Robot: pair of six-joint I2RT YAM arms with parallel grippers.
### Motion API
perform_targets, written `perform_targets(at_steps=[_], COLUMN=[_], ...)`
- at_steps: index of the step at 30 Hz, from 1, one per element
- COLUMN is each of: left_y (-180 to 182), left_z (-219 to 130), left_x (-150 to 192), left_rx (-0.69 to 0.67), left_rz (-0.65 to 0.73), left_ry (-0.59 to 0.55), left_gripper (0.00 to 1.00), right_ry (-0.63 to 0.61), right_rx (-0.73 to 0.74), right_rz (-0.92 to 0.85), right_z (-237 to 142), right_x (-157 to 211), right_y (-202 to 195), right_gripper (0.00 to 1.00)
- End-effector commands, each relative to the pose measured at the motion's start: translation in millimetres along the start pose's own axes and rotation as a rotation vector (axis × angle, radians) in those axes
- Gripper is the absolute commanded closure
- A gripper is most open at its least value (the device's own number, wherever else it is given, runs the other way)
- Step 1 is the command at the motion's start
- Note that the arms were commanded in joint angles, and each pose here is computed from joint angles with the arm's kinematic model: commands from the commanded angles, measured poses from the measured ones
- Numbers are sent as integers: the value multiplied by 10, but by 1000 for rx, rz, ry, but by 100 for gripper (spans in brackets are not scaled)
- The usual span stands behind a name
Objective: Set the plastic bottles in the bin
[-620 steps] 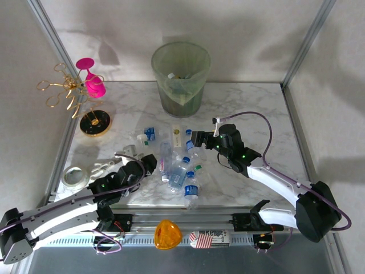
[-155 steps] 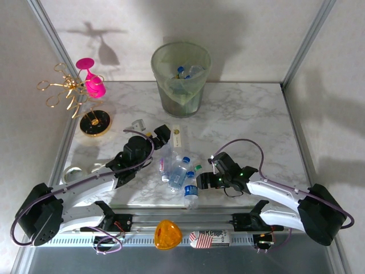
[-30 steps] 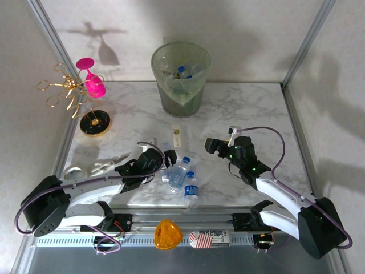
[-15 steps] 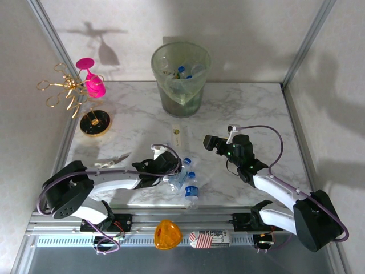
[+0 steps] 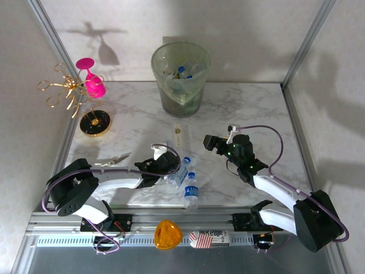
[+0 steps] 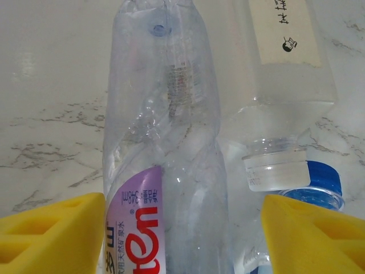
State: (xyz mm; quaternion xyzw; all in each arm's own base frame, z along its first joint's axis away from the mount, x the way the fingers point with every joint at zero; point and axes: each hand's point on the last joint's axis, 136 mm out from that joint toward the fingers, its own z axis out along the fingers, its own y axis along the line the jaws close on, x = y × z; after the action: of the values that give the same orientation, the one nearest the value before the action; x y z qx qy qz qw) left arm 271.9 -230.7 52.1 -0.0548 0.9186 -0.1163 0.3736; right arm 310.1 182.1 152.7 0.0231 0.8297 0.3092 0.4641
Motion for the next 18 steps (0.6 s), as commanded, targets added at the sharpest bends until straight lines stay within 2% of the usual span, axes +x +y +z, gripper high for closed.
perform_targets(at_steps=[1, 9, 18], left_y=[232, 268, 363], left_z=[28, -20, 6], left_x=[163, 73, 120], left_rx=[-101, -118, -152], left_rz=[63, 60, 76], left_ry=[38, -1, -2], left_gripper=[29, 31, 34], right_ry=[-55, -54, -55], right_rx=[-26, -21, -22], right_rz=[8, 8, 9], right_z=[-37, -38, -52], right_x=[-183, -180, -187], right_y=[122, 110, 117], right_gripper=[1, 1, 1])
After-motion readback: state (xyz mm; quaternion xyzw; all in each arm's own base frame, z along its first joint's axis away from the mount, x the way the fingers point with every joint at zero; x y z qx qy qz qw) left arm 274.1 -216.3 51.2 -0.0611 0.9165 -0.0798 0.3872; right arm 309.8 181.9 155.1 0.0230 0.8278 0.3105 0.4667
